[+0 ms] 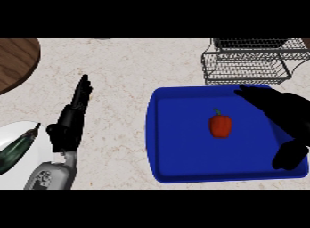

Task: Pick the bell pepper from the tray and place it in the tiered basket

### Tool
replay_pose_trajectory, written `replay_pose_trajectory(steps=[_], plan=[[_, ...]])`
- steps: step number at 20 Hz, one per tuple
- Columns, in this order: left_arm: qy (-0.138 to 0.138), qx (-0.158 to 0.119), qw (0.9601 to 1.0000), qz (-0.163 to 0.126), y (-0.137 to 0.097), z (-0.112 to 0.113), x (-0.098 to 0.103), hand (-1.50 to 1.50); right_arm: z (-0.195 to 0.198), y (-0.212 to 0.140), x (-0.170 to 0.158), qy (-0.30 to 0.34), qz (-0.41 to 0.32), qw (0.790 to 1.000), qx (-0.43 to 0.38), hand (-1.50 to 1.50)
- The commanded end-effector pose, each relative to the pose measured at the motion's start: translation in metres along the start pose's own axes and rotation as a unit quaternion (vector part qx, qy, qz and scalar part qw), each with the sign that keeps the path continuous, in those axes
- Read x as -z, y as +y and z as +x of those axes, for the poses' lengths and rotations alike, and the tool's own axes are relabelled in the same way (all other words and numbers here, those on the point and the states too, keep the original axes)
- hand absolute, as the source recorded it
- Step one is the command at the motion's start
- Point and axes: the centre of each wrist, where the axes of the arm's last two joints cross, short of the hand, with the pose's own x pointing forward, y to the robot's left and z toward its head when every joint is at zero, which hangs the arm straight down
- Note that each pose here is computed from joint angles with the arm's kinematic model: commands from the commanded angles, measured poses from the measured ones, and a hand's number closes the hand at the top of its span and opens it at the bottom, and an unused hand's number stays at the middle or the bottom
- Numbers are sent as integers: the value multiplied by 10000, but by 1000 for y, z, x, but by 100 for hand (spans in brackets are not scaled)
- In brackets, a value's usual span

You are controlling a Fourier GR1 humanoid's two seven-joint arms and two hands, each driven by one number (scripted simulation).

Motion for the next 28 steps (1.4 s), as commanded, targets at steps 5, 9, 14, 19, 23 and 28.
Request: replay_pose_trajectory(steps=[5,9,14,19,23,28], plan=[[87,-82,9999,21,-10,0,-8,0,2,30,12,-286,67,9995,95,-150],[-30,-27,10000,-47,4,8,-12,0,-6,27,36,-309,94,9993,198,-150],[-98,61,9999,-43,-7,14,13,0,10,31,44,-263,278,9989,254,-150],[14,9,10000,1,9,-8,0,0,4,27,50,-317,331,9987,234,-150],[-66,11,10000,28,-11,20,-6,0,20,36,51,-176,413,9988,194,-150],[-10,31,10000,-18,0,10,8,0,7,33,77,-225,478,9985,144,-150]])
